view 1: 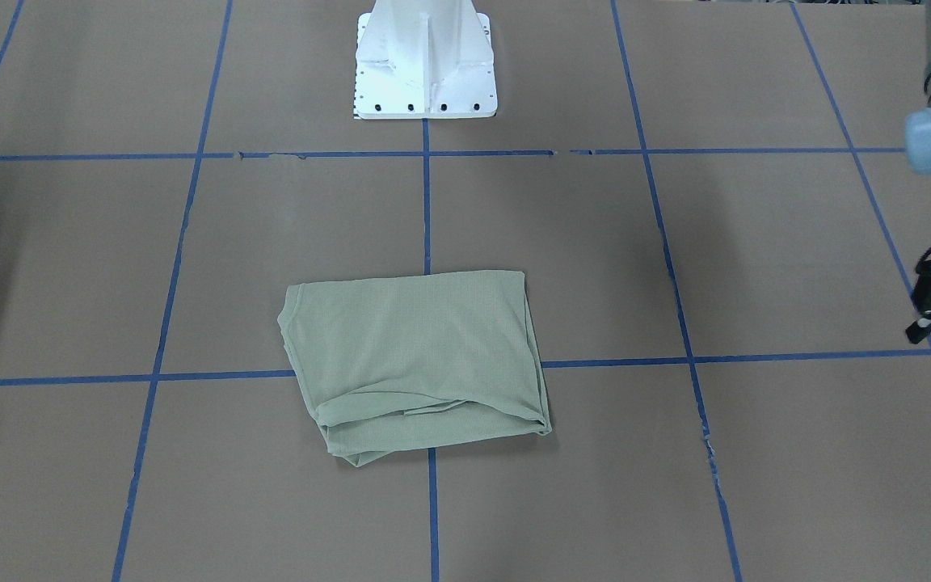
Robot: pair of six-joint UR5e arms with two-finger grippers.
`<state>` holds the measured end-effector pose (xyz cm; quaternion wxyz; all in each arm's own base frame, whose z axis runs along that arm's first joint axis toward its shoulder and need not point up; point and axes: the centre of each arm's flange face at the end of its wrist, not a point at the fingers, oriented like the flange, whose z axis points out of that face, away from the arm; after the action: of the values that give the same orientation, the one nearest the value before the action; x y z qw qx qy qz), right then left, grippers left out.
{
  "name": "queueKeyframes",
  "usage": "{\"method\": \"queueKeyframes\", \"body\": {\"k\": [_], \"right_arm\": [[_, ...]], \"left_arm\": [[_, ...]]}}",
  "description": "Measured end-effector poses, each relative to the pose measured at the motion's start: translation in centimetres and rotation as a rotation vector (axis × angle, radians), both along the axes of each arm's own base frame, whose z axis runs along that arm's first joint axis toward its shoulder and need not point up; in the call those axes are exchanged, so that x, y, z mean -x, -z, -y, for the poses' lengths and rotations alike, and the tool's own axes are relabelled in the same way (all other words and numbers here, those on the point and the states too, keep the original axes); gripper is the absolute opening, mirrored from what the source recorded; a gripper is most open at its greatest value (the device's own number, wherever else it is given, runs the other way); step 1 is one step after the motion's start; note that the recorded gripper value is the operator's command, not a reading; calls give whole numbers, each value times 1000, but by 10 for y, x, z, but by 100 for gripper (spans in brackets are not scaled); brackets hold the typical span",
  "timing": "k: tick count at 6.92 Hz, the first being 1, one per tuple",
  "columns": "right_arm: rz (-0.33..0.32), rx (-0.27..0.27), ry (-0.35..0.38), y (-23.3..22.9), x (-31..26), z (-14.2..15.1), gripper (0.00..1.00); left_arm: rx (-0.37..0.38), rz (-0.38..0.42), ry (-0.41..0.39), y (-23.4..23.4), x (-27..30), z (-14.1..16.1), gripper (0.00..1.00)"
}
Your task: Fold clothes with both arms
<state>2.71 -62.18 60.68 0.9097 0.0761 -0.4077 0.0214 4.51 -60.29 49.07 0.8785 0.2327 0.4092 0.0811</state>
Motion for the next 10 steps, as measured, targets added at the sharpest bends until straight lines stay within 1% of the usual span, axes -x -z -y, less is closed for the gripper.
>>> {"method": "queueKeyframes", "body": {"k": [1, 2, 3, 4, 5, 7, 8, 9, 10], "right_arm": [[-13, -1, 20, -7, -29, -7, 100], [-24, 0, 35, -11, -42, -13, 100], [-33, 4, 46, -14, -44, -16, 100], [-42, 8, 52, -17, -43, -18, 100], [-44, 13, 56, -20, -41, -21, 100], [-43, 19, 58, -23, -40, -23, 100], [-40, 32, 57, -28, -39, -26, 100], [-36, 52, 54, -37, -39, -32, 100], [-37, 64, 56, -43, -36, -36, 100]], "left_arm": [[8, 53, -17, -5, 47, -5, 55], [26, 87, -39, -9, 73, -10, 55], [42, 101, -51, -12, 82, -12, 59], [60, 106, -55, -16, 84, -12, 100], [106, 108, -57, -27, 86, -12, 100], [243, 108, -52, -34, 94, -12, 100], [284, 108, -43, -36, 101, -16, 100], [314, 109, -43, -49, 104, -24, 100], [337, 109, -50, -75, 105, -41, 100]]}}
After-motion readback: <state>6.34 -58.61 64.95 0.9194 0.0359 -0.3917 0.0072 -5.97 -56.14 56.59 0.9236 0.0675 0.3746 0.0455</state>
